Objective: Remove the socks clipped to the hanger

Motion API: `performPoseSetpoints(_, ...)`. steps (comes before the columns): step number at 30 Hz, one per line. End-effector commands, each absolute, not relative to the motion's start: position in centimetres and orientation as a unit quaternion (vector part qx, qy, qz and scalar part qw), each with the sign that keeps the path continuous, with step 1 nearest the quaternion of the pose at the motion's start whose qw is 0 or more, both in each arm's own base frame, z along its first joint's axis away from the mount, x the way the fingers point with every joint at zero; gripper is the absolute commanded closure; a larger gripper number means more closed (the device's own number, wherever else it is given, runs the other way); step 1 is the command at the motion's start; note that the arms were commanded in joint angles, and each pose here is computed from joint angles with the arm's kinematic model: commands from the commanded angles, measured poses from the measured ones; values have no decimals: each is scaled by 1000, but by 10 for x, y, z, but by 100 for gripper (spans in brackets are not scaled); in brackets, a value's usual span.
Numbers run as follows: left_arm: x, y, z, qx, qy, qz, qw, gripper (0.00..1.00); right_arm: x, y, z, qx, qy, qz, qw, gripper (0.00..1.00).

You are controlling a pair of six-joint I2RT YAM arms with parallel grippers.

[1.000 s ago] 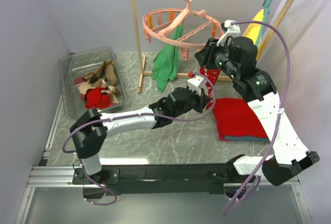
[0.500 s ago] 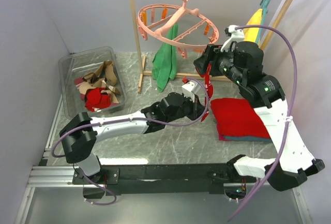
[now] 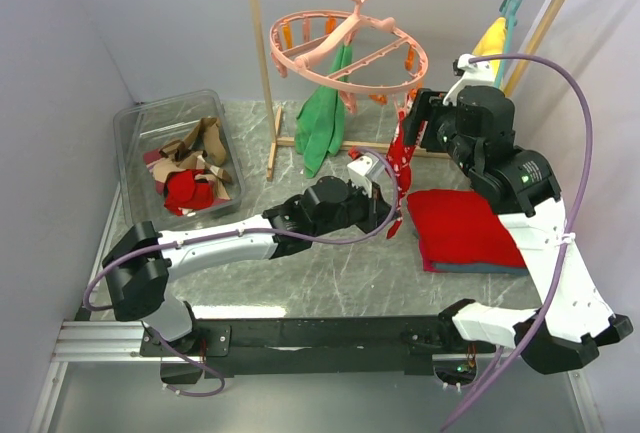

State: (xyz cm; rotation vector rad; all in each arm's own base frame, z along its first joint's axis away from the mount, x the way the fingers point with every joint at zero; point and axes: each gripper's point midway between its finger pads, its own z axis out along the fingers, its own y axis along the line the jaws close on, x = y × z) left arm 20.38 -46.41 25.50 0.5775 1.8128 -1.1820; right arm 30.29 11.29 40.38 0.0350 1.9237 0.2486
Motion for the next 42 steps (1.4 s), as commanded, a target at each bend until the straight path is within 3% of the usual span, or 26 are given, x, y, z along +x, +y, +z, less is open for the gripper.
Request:
performPoseSetpoints(1,196,-460,293,238,704,-494,451,99,316,113,428,16,798,103,593,25)
performPoseSetpoints(10,189,-452,298,228,697,-512,448,99,342,150,429,-23,789,150,595,34)
performPoseSetpoints(25,185,-459,293,214,703,-529,424,99,366,143,417,-7,790,75,609,46)
performPoseSetpoints(42,182,-460,295,213,705,-534,416,99,379,157,406,-22,797,81,599,44)
